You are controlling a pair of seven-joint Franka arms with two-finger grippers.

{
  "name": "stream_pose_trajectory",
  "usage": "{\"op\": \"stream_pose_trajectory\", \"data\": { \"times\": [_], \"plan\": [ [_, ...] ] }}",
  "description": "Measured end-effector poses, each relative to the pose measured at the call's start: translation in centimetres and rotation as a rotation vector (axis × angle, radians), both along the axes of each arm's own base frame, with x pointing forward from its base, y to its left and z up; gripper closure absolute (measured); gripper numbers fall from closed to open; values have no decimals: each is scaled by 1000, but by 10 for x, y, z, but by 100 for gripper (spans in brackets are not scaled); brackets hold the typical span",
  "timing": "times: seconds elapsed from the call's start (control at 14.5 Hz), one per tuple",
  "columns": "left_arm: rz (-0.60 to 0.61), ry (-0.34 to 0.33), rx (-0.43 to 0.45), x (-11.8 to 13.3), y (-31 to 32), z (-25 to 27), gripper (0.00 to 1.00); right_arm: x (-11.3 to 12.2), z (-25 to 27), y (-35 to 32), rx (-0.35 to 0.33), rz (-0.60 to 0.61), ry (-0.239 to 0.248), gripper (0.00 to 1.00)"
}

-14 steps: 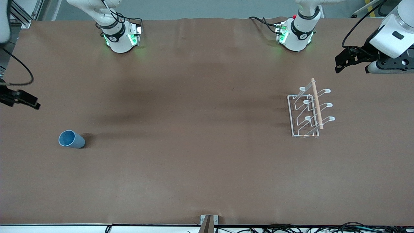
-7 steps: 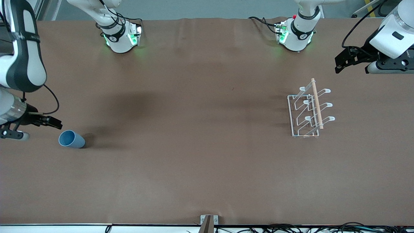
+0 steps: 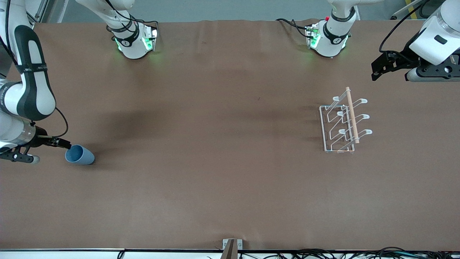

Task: Hang cup on cup holder
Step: 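Reach the right gripper down to the blue cup's rim, then close the right gripper on the cup rim and lift it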

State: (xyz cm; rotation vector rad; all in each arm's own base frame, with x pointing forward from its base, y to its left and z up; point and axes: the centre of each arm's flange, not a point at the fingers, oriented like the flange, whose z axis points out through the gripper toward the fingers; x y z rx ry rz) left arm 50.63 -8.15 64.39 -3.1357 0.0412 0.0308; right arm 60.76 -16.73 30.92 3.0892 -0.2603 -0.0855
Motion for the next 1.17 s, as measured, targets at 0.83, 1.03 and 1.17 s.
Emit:
{"op": "stream_pose_trajectory", "data": {
  "times": [0.83, 1.03, 1.17],
  "plan": [
    [0, 2, -1, 2, 0, -1, 0, 3, -52, -11, 19, -16, 1, 30],
    [0, 2, -1, 2, 0, -1, 0, 5, -56, -15, 22, -24, -1, 48],
    [0, 3, -1, 2, 0, -1, 0, 6, -59, -14, 45, -45, -7, 69]
  ]
}}
